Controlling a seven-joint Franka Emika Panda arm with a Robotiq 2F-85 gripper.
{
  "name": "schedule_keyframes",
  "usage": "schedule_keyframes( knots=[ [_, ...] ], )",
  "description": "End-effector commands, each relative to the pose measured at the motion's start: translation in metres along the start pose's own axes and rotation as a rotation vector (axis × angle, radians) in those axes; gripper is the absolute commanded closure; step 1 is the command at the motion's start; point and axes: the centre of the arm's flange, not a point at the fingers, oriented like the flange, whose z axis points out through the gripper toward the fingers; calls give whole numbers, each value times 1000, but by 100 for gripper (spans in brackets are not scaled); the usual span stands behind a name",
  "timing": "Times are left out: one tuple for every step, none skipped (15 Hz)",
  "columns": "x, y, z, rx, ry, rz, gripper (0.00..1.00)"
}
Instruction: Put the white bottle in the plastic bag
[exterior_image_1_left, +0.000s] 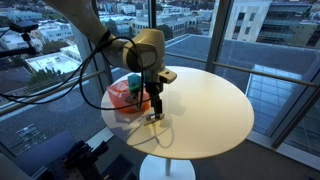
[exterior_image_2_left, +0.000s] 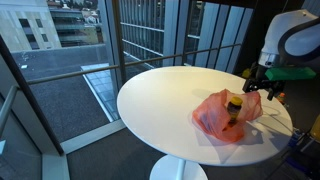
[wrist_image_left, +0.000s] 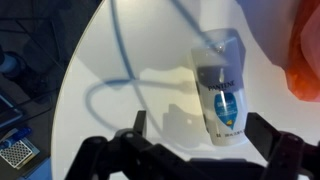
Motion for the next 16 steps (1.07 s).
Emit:
schedule_keyframes(
  knots=[
    [18, -16, 22, -41, -7, -34, 0],
    [20, -19, 29, -52, -14, -40, 0],
    [21, -22, 35, -61, -20, -49, 0],
    [22, -26, 40, -69, -27, -56, 0],
    [23, -29, 46, -75, -31, -62, 0],
    [23, -33, 50, -82, -34, -67, 0],
    [23, -37, 52, -86, -33, -73, 0],
    [23, -40, 55, -89, -35, -79, 0],
    [23, -42, 57, -93, -35, -83, 0],
    [23, -44, 60, -98, -37, -86, 0],
    [23, -45, 63, -102, -38, -88, 0],
    [23, -46, 64, -104, -36, -87, 0],
    [23, -46, 64, -104, -32, -85, 25],
    [24, -46, 62, -103, -28, -83, 28],
    [24, -46, 57, -99, -23, -81, 36],
    [24, -45, 51, -93, -16, -74, 44]
  ],
)
